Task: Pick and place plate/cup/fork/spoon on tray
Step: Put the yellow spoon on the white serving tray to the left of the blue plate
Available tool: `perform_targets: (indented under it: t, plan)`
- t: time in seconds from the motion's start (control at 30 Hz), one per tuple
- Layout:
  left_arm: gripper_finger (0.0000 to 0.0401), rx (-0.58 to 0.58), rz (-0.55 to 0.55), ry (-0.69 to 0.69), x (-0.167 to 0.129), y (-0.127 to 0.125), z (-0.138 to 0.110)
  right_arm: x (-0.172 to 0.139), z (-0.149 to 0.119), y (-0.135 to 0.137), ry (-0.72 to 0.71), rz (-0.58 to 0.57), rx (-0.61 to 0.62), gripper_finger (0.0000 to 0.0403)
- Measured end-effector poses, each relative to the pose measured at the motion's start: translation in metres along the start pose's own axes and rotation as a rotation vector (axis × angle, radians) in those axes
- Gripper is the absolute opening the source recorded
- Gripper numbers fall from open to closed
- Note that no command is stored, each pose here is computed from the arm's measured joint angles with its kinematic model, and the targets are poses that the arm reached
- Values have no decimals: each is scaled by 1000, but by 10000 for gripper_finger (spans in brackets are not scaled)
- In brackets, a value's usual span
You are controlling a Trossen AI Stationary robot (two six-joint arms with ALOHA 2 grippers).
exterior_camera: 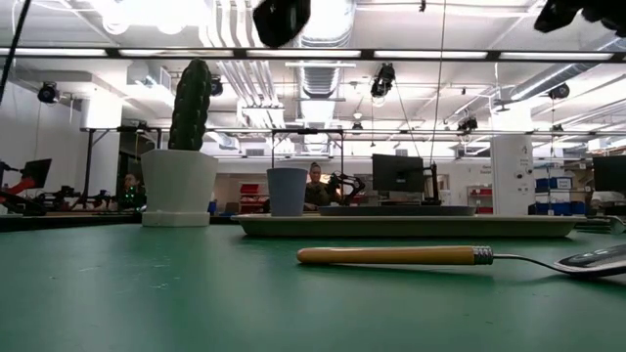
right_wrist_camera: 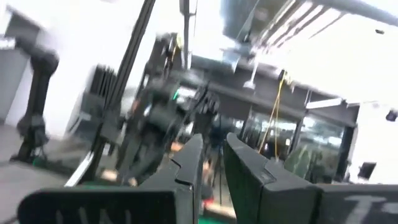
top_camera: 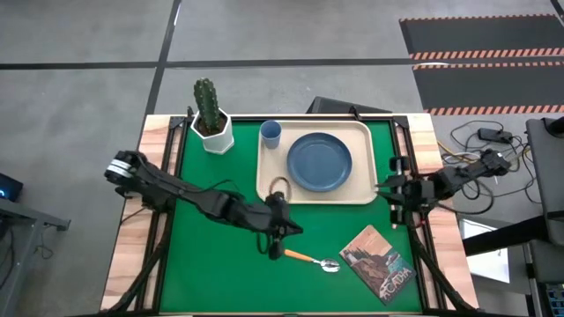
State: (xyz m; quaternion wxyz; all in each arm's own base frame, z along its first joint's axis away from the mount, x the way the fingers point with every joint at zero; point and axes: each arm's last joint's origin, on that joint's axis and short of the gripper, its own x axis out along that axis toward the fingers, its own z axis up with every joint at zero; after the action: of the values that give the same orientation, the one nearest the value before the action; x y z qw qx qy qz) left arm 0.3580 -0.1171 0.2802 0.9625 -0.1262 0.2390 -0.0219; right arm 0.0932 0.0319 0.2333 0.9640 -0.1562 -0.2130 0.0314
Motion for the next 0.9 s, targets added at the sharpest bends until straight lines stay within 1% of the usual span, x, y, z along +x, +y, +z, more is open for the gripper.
perform_targets:
  t: [0.07, 0.13, 0.37, 0.53, 0.67, 0.73, 0.8, 0.9]
  plan:
    - [0, 19, 21, 74, 17, -3, -11, -1, 1, 0, -2, 0, -9, 52]
    - [0, 31, 22, 107, 35, -8, -20, -1, -2, 0, 16, 4, -18, 52]
    - [0, 61, 17, 150, 86, -26, -33, -1, -2, -2, 38, -52, -21, 52]
    - [0, 87, 32, 204, 101, -25, -48, -1, -2, -1, 38, -52, -32, 52]
    - [0, 56, 37, 285, 109, -21, -71, -1, -2, -1, 40, -51, -32, 52]
    - [1, 55, 19, 293, 114, -22, -78, -1, -2, -1, 41, -50, -33, 52]
    - [8, 59, 17, 300, 118, -24, -84, -1, -2, -1, 42, -50, -35, 52]
    - [38, 59, 15, 297, 124, -23, -89, -1, -2, -1, 42, -49, -35, 52]
